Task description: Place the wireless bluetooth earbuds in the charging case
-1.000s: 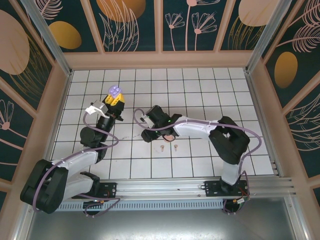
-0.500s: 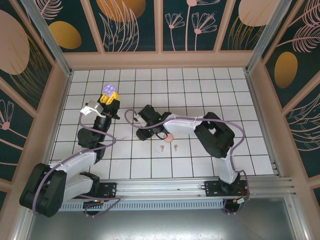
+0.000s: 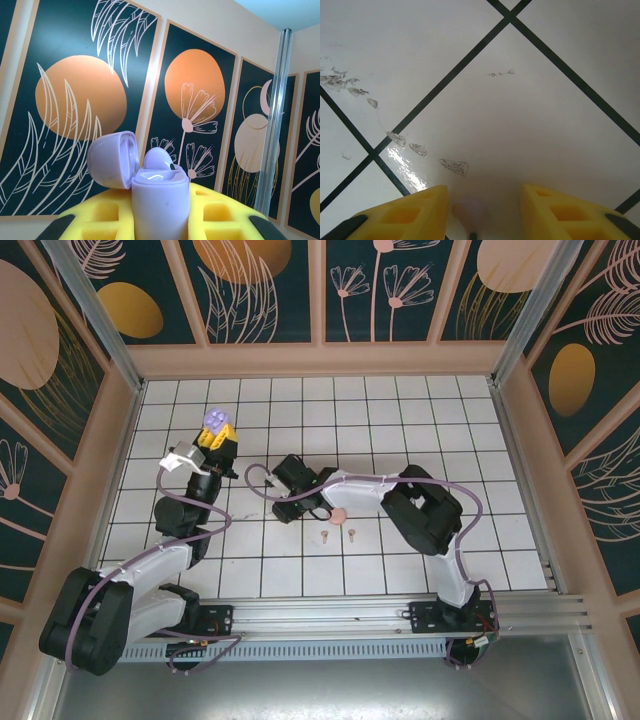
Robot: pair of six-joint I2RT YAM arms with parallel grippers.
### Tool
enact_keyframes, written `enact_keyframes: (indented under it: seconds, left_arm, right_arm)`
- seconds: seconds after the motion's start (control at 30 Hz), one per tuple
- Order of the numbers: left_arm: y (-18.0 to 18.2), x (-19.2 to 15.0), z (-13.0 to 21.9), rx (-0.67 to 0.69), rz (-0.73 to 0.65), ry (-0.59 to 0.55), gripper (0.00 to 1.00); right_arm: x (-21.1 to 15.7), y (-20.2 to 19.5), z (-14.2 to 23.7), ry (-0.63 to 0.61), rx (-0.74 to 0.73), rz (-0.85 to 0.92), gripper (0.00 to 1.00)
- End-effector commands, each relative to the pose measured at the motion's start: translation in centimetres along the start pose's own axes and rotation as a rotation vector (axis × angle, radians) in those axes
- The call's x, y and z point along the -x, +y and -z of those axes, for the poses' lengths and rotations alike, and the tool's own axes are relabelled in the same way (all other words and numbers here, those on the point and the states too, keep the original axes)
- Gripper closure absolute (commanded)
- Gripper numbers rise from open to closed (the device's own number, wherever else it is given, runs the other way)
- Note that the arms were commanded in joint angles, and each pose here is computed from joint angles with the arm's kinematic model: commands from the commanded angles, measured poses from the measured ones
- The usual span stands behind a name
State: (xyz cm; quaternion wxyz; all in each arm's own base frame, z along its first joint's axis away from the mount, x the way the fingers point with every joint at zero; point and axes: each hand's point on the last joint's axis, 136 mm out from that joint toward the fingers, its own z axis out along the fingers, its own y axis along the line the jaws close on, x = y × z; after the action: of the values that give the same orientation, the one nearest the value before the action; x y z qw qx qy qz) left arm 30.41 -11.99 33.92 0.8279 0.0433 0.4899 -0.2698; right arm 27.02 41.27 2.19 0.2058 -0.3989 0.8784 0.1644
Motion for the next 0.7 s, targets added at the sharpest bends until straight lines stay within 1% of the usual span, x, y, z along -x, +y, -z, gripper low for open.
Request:
enact_keyframes:
  seconds: [0.0,0.43,0.5,0.67]
  left_arm:
    - [0.0,1.1,0.3,0.000,0.007,-0.038,1.00]
    - [0.0,1.1,0.3,0.003,0.007,-0.038,1.00]
    - [0.1,1.1,0.3,0.006,0.008,-0.037,1.00]
    - [0.1,1.0,0.3,0.005,0.010,-0.035,1.00]
  right_arm:
    - [-1.5,0.3,-1.0,0.063,-0.029,0.028,0.59]
    - [-2.9,0.7,-1.5,0.087,-0.072,0.059,0.62]
    - [-3.1,0.7,-1.5,0.090,-0.082,0.064,0.64]
    - [-3.5,0.9,-1.6,0.091,-0.088,0.066,0.66]
